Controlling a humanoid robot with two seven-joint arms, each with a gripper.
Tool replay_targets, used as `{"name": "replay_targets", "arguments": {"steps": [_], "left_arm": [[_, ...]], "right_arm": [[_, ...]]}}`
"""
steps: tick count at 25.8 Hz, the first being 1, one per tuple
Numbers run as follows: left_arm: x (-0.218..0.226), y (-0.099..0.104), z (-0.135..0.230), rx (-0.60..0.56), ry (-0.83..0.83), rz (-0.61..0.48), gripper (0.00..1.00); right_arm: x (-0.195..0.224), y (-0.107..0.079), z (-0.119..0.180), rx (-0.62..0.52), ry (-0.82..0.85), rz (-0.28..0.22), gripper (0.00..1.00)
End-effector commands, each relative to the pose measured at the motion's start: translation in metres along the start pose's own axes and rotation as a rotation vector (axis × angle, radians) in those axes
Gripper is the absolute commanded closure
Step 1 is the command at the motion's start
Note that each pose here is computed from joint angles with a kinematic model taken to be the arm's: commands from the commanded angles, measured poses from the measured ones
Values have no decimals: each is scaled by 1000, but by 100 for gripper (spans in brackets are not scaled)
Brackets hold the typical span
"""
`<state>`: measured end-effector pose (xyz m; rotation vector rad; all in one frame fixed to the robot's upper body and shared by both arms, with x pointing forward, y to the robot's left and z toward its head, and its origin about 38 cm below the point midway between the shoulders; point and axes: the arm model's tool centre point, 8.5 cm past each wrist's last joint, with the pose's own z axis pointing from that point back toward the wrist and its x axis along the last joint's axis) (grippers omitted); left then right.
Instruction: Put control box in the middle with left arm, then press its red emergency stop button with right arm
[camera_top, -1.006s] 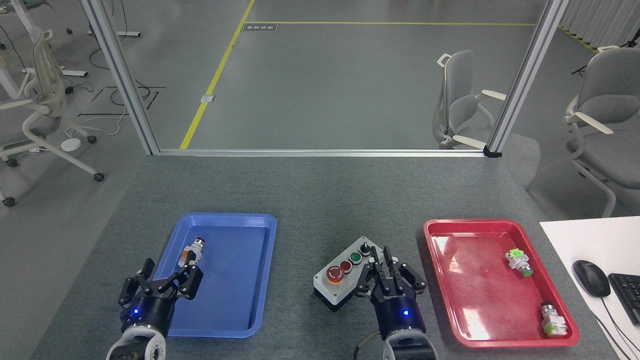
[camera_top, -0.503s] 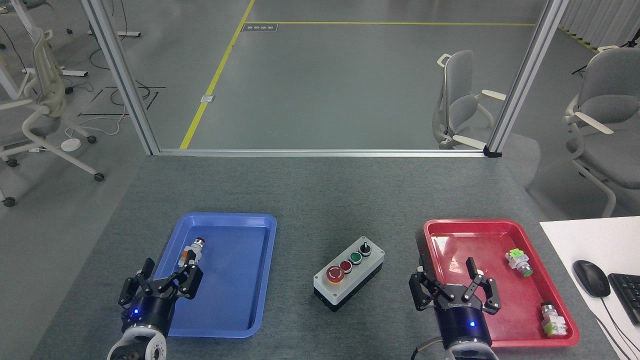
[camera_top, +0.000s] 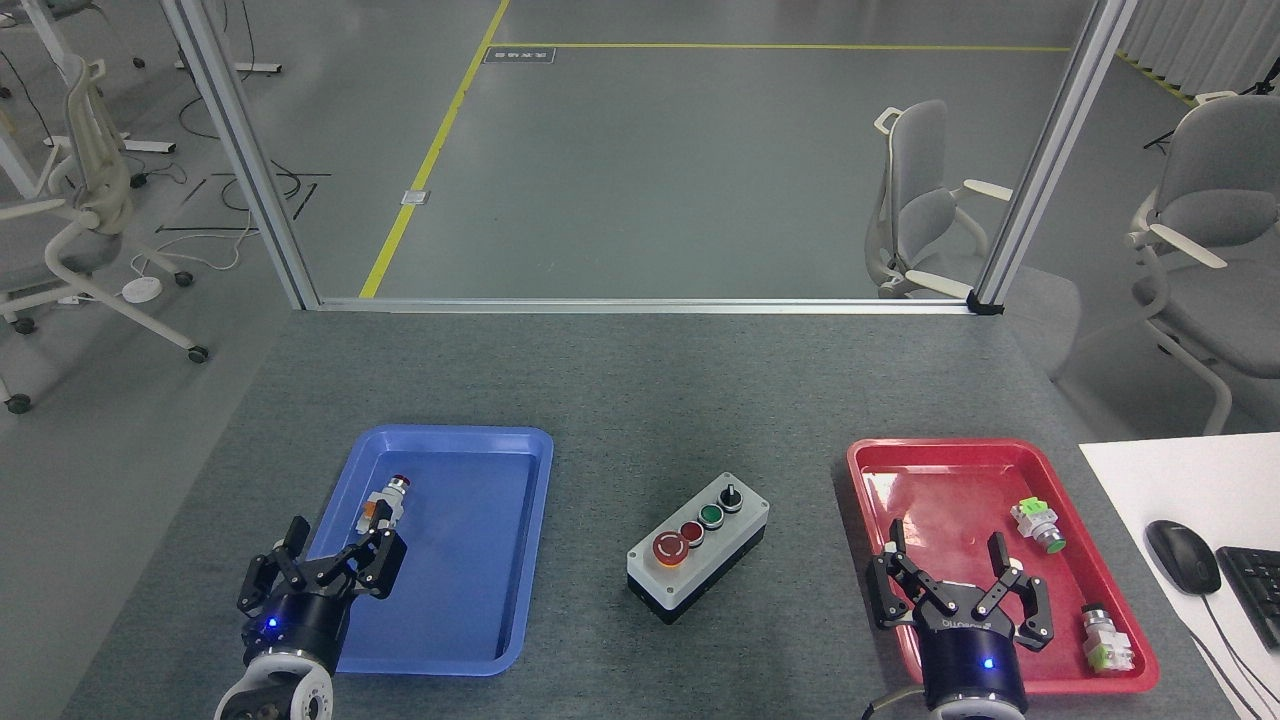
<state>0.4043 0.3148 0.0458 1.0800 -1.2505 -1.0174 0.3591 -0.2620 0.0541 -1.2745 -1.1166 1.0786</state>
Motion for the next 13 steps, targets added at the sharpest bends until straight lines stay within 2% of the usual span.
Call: {"name": "replay_targets", "arguments": {"steps": [1,13], "left_arm": [[0,0,0,0,0,0,1],[0,0,0,0,0,0,1]], "right_arm": [[1,0,0,-2,-1,1,2],[27,1,0,-2,-15,5,2]]}}
